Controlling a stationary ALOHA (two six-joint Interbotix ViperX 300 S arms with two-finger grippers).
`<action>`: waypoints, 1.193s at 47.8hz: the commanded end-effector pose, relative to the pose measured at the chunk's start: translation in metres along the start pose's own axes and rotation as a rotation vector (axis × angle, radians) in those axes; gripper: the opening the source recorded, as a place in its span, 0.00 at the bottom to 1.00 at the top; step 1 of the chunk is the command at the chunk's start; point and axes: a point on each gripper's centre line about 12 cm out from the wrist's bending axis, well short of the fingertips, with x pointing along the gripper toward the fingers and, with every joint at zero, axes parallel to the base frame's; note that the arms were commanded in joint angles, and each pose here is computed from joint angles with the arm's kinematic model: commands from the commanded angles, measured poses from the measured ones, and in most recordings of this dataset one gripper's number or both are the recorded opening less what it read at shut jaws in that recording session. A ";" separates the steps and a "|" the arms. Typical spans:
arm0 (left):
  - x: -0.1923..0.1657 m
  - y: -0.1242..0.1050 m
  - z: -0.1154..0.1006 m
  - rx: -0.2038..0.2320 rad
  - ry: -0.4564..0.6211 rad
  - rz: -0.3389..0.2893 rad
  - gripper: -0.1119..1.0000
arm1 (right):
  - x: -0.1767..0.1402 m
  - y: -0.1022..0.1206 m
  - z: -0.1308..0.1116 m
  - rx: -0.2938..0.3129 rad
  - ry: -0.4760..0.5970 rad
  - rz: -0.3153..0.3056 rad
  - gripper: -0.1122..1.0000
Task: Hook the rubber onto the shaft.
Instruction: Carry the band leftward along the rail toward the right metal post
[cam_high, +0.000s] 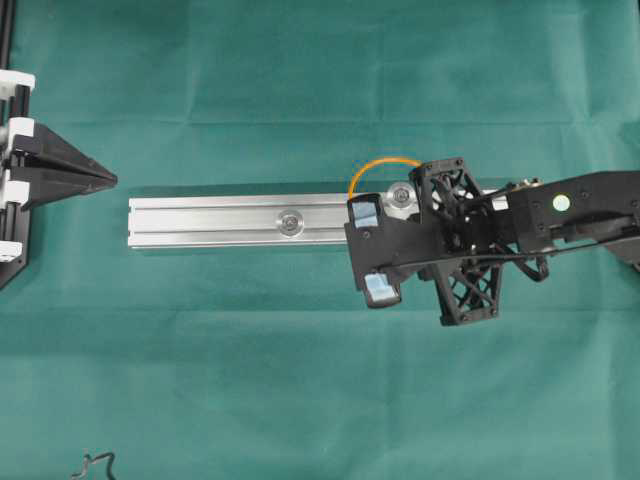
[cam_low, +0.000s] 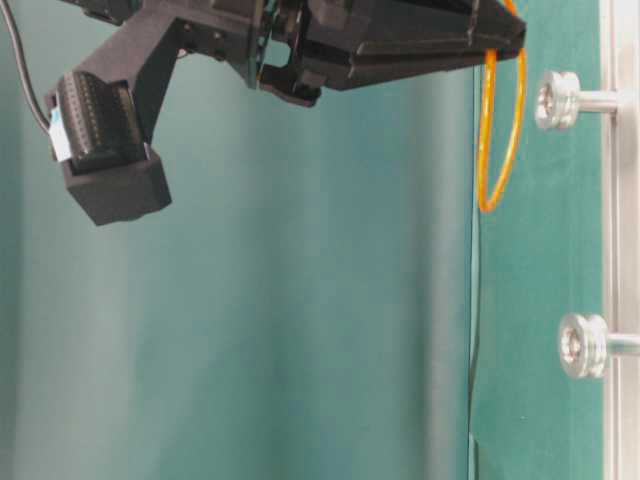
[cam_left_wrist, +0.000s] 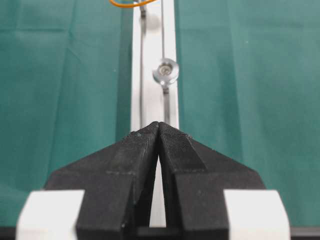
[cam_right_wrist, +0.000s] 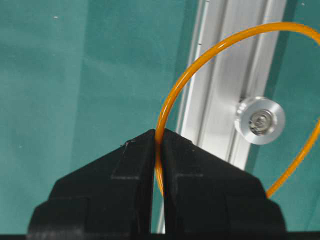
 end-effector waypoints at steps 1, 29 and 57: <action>-0.003 0.001 0.012 0.000 -0.032 0.003 0.10 | -0.006 0.004 0.004 -0.005 -0.026 0.009 0.16; -0.003 0.001 0.012 0.000 -0.032 0.003 0.10 | -0.006 0.023 0.004 -0.050 -0.030 0.029 0.16; -0.003 0.000 0.013 0.002 -0.034 -0.002 0.10 | -0.008 0.039 0.002 -0.073 -0.034 0.047 0.16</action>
